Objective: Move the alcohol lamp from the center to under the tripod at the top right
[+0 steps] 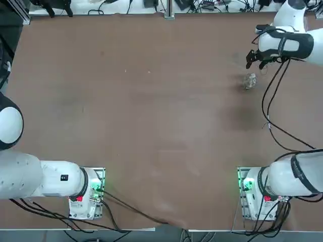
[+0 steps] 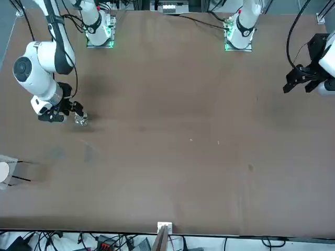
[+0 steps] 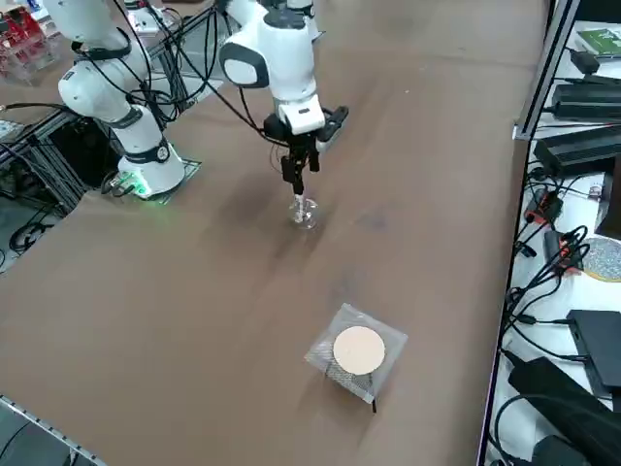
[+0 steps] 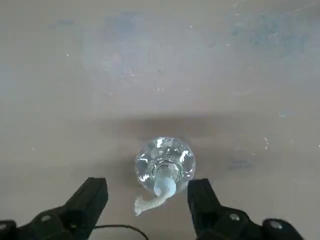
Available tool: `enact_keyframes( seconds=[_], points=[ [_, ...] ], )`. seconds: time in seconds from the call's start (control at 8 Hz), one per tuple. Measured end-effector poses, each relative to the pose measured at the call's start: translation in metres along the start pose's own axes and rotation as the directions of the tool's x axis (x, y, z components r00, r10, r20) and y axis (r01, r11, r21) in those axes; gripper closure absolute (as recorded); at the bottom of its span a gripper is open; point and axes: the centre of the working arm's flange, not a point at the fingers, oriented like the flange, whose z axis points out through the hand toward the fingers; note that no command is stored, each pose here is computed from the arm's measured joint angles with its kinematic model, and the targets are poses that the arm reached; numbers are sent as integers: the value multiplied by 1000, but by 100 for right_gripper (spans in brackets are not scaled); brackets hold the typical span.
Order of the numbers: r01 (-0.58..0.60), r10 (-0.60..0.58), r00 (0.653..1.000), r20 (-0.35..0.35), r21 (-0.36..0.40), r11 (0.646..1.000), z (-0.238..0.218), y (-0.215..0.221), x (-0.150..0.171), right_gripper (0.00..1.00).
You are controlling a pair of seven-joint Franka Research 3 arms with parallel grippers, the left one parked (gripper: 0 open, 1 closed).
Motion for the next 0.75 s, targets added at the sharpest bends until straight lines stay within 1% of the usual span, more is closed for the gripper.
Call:
enact_keyframes(
  seconds=[0.38,0.75],
  points=[
    [27,-26,999,18,-25,999,16,2,-1,10],
    [41,-41,999,7,-38,998,30,4,-6,15]
  ],
)
